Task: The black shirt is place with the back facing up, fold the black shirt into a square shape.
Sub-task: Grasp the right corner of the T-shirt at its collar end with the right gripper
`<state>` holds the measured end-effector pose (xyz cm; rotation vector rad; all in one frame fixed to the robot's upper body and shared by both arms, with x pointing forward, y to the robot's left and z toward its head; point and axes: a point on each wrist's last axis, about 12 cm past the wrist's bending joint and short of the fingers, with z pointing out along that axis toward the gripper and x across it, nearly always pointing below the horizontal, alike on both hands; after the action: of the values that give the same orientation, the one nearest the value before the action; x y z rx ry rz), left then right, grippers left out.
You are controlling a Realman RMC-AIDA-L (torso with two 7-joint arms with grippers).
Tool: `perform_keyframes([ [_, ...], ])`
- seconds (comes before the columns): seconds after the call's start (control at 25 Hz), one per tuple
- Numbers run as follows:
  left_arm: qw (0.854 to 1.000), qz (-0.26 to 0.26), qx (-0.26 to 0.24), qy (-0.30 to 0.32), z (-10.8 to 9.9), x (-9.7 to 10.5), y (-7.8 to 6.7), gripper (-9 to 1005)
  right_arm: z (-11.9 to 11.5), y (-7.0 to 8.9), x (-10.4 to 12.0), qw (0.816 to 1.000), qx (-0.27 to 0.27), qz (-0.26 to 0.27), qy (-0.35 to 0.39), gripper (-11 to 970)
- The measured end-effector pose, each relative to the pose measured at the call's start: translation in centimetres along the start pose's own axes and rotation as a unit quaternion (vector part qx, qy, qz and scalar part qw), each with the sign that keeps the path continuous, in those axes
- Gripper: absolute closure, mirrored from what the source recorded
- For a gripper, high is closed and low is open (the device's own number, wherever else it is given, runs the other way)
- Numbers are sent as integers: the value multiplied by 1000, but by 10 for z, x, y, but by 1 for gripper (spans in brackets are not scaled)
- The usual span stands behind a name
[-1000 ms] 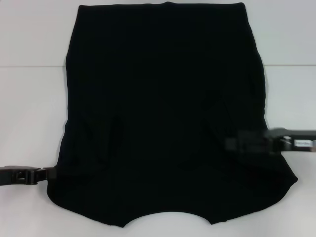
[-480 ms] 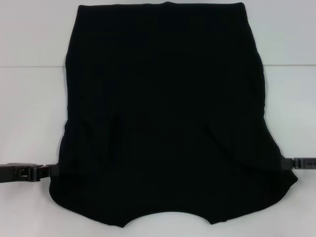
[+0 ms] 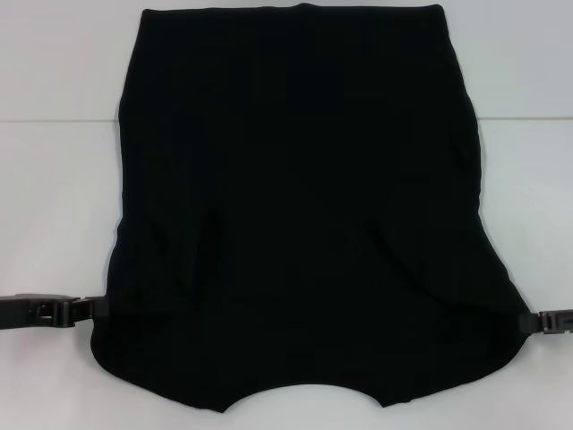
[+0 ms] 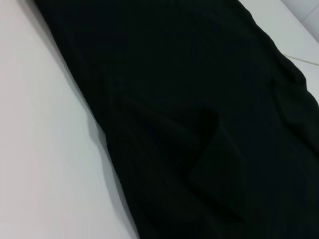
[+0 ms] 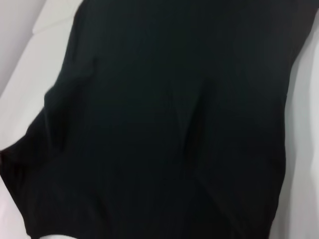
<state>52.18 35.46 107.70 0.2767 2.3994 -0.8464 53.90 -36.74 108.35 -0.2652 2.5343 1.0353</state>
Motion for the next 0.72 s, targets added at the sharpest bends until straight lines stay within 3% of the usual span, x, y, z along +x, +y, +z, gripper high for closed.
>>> perform_keyframes([
  [0.2, 1000, 1, -1, 0, 0, 0, 0, 970, 6, 2, 1, 1000, -3, 0, 4, 138],
  [0.72, 1000, 4, -2, -1, -1, 0, 1, 971, 20, 5, -3, 1000, 7, -9, -11, 293],
])
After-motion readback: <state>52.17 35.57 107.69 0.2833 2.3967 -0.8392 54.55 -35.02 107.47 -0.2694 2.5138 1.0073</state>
